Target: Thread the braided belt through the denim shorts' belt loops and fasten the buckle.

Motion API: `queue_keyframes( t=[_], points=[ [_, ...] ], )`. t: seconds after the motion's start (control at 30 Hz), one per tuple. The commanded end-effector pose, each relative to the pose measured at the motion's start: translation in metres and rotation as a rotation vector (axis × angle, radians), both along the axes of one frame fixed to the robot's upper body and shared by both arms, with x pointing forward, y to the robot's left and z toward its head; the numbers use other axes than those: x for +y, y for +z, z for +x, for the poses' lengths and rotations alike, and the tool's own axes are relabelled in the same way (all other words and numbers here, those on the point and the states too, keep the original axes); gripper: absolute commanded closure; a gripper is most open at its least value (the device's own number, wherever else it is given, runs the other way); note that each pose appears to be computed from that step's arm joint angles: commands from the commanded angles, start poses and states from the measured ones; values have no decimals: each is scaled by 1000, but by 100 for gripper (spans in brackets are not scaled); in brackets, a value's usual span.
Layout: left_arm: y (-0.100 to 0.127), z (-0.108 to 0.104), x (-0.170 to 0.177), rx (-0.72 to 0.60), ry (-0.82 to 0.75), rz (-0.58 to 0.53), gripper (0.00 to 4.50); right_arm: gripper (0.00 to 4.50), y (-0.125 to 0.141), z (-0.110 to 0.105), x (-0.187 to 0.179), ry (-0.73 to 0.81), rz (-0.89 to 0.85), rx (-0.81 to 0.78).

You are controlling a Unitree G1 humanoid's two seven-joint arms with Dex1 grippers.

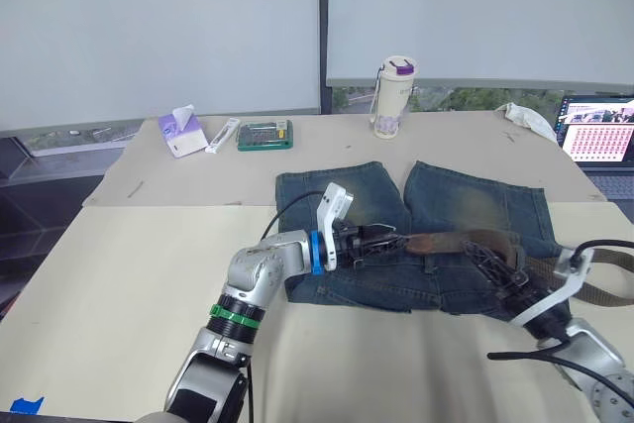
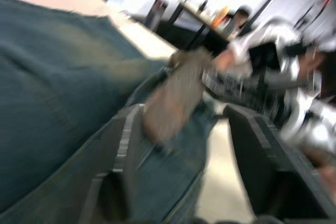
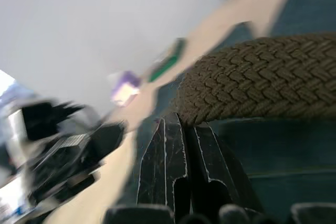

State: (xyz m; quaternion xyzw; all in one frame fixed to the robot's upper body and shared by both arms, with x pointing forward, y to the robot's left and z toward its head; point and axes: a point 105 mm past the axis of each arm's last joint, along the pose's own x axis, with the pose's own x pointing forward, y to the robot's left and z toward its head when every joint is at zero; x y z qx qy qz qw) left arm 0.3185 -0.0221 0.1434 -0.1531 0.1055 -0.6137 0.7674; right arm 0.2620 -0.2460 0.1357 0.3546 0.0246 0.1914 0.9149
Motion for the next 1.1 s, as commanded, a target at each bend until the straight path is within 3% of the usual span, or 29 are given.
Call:
queue_keyframes(
  t=[0.03,0.07,0.47,0.7,1.1],
  points=[
    [15,-11,2,-120,-65,-26,39,450,2,-4,-15,-43,17,29],
    [14,-13,3,-138,-74,-15,8,450,-1,-4,-17,-52,22,41],
    [2,-14,6,-202,-79,48,8,450,-19,-3,-37,-166,62,137],
    [-4,-9,9,-172,-49,72,8,450,-21,-3,-5,-24,52,142],
    [-26,6,20,-93,57,144,8,450,-21,16,32,124,113,124]
  ],
)
